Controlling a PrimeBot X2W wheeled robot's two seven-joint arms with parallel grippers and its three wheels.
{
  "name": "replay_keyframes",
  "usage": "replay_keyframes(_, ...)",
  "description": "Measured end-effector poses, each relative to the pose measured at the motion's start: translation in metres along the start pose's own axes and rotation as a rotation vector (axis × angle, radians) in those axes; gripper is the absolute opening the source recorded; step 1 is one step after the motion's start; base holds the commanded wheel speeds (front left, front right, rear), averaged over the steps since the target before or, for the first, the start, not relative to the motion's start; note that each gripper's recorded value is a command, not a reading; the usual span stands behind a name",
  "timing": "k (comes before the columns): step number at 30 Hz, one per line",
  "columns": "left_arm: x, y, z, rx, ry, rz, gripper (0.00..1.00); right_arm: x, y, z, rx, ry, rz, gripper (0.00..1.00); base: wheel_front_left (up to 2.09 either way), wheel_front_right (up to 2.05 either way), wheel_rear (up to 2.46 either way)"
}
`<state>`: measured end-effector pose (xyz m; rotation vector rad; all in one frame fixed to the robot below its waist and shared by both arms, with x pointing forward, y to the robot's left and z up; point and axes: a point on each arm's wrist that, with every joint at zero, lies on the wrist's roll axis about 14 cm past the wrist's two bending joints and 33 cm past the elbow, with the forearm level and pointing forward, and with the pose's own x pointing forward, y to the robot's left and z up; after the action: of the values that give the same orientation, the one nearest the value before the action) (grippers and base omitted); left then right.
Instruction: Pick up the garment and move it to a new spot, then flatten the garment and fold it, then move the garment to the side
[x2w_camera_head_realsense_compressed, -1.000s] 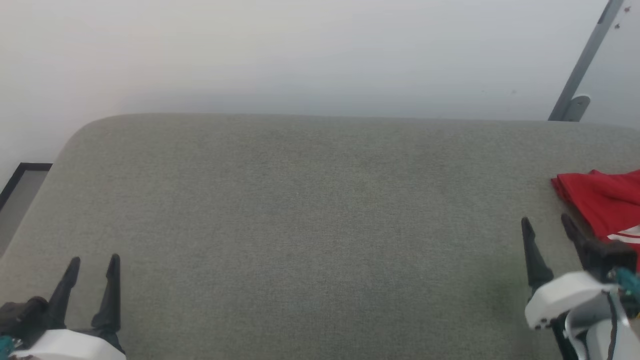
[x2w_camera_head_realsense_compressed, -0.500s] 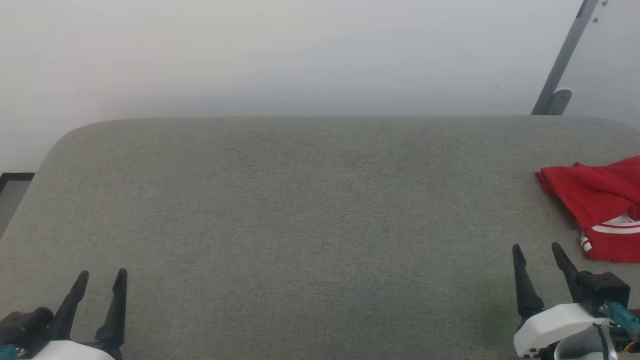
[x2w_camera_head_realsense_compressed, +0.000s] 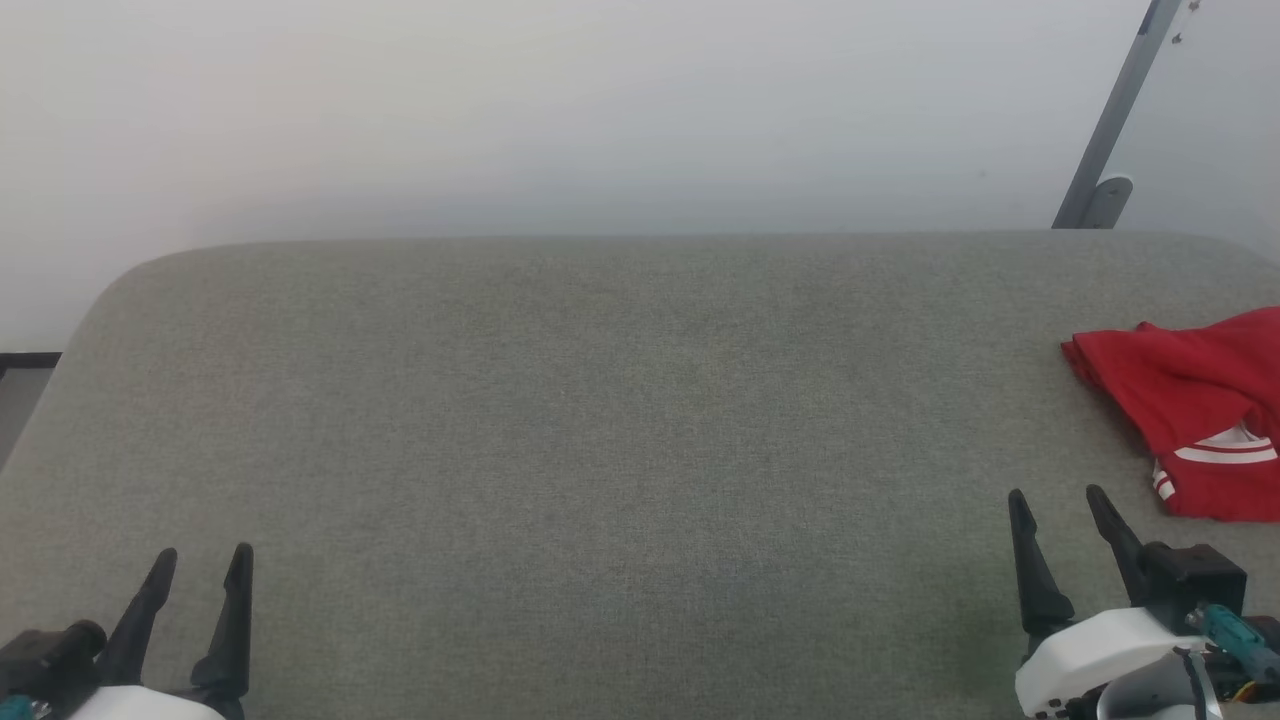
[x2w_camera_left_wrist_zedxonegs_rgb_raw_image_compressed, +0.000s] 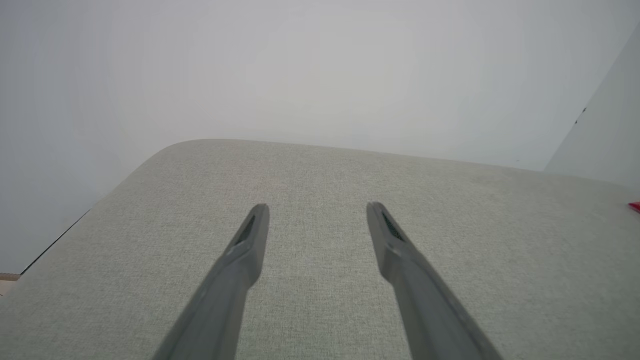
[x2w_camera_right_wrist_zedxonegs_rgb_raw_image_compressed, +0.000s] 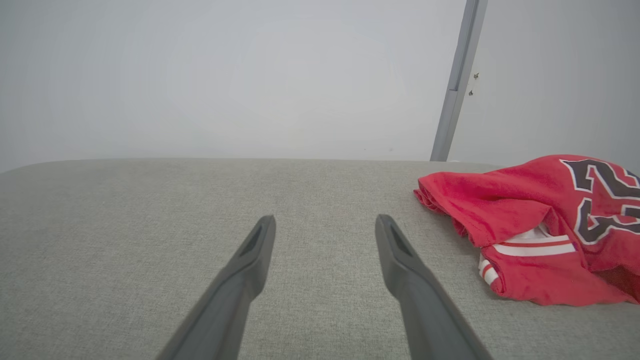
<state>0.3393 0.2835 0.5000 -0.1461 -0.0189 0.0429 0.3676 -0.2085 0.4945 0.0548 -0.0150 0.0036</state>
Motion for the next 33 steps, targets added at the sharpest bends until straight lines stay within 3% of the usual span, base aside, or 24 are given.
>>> replay_keyframes(11,-0.004,-0.001,0.001,-0.004,-0.005,0.003,1.00,0.001,0.004,0.004,0.006,-0.012,0.010,1.00,0.00,0.00,0.00)
replay_keyframes(12,-0.004,0.000,0.002,-0.005,-0.010,0.005,0.00,0.001,0.005,0.004,0.007,-0.011,0.011,0.00,0.00,0.00,0.00)
replay_keyframes(19,-0.013,-0.010,-0.027,-0.090,0.063,0.027,0.00,-0.011,0.003,-0.025,0.054,0.084,-0.011,0.00,0.00,0.00,0.00)
replay_keyframes(33,-0.007,-0.014,-0.031,-0.327,0.074,0.078,0.00,-0.009,-0.002,-0.024,0.319,0.087,-0.064,0.00,0.00,0.00,0.00)
